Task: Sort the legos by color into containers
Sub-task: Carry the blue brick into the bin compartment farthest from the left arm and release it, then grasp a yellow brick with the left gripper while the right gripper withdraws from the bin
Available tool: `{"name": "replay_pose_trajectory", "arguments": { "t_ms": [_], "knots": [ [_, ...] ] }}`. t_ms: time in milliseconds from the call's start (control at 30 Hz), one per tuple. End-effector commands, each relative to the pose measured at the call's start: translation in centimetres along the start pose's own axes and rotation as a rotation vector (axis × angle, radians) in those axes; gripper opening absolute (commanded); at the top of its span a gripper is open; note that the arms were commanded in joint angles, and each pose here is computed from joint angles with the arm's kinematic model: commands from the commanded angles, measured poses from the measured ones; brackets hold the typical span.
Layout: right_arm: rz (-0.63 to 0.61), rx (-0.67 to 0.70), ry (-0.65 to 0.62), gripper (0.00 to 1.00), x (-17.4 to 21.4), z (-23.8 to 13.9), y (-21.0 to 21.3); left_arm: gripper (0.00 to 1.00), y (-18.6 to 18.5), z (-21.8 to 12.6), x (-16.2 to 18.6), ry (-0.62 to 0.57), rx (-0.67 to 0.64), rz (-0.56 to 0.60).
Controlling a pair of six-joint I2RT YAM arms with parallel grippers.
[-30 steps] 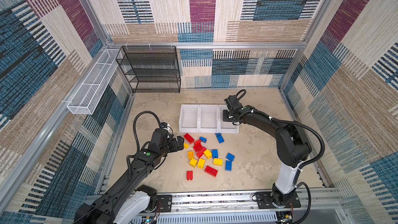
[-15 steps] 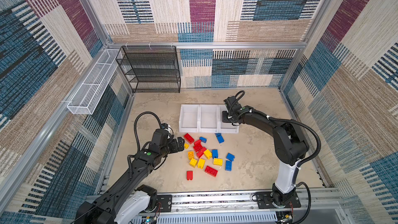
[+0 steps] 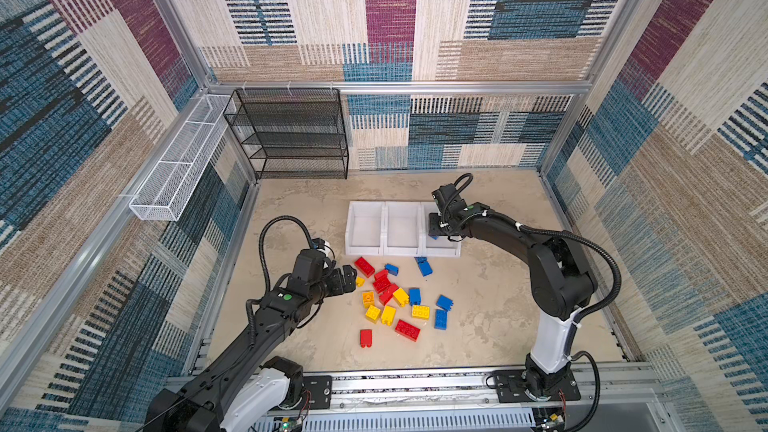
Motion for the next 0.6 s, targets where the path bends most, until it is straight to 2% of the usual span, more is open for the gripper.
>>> {"name": "replay_pose_trajectory", "arguments": {
  "t_ms": [0, 200, 400, 567],
  "knots": [
    [0.01, 0.007, -0.052, 0.51, -1.6, -1.6, -0.2, 0.95, -0.3, -0.1, 0.4, 0.019, 0.013, -0.016],
    [0.019, -0.004, -0.104, 0.51, -2.7, -4.6, -0.3, 0.92, -0.8, -0.4, 2.3, 0.079, 0.012, 0.004],
    [0.061, -0.028, -0.124, 0.52, -1.3, -6.9, -0.8, 0.87, -1.2, 0.2, 5.5, 0.173, -0.003, 0.047],
    [0.079, -0.037, -0.119, 0.51, 0.3, -7.8, -1.2, 0.83, -2.1, 1.3, 6.9, 0.234, -0.019, 0.096]
  ]
}}
Point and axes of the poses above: each gripper's point midway between its finger pads, its own z axis out along the fingers, its own y axis along the line the jaws close on, x = y × z, the point moved 1 cm from there along -z, back along the fingers, and after that the axes turned 10 degrees about -z, right-handed, at the moved point
